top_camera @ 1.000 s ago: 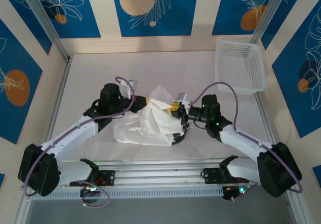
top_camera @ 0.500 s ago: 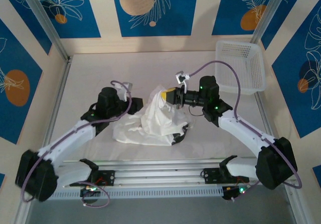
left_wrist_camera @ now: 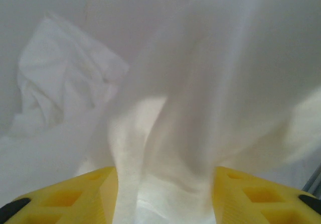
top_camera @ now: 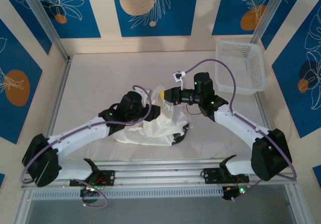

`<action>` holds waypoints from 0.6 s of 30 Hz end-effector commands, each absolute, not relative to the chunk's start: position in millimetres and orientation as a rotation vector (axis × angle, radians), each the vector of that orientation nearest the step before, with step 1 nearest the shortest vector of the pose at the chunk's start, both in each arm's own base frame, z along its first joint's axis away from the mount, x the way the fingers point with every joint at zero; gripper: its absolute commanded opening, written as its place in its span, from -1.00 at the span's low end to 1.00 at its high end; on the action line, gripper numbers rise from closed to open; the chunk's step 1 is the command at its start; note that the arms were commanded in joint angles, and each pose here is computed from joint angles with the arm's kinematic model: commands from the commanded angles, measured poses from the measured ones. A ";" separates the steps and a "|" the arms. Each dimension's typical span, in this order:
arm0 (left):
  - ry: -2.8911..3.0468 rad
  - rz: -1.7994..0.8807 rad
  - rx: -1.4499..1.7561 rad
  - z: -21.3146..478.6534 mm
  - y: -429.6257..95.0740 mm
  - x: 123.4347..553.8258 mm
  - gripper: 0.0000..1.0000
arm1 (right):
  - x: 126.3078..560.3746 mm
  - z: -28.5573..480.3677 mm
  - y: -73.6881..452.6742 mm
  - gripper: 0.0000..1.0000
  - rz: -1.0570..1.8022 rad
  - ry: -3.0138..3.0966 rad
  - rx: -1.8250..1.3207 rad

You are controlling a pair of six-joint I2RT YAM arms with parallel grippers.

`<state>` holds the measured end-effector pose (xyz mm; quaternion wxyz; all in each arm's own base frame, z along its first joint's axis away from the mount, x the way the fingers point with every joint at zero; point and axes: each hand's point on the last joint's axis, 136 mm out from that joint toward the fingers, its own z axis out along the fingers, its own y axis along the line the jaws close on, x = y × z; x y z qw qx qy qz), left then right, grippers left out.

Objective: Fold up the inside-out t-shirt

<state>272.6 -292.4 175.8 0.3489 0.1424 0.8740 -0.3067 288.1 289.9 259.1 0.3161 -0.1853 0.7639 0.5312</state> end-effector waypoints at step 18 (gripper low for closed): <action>1.998 -1.328 0.310 237.8 -292.7 257.3 -1.00 | 308.6 221.3 236.6 0.35 1.320 1.982 -0.346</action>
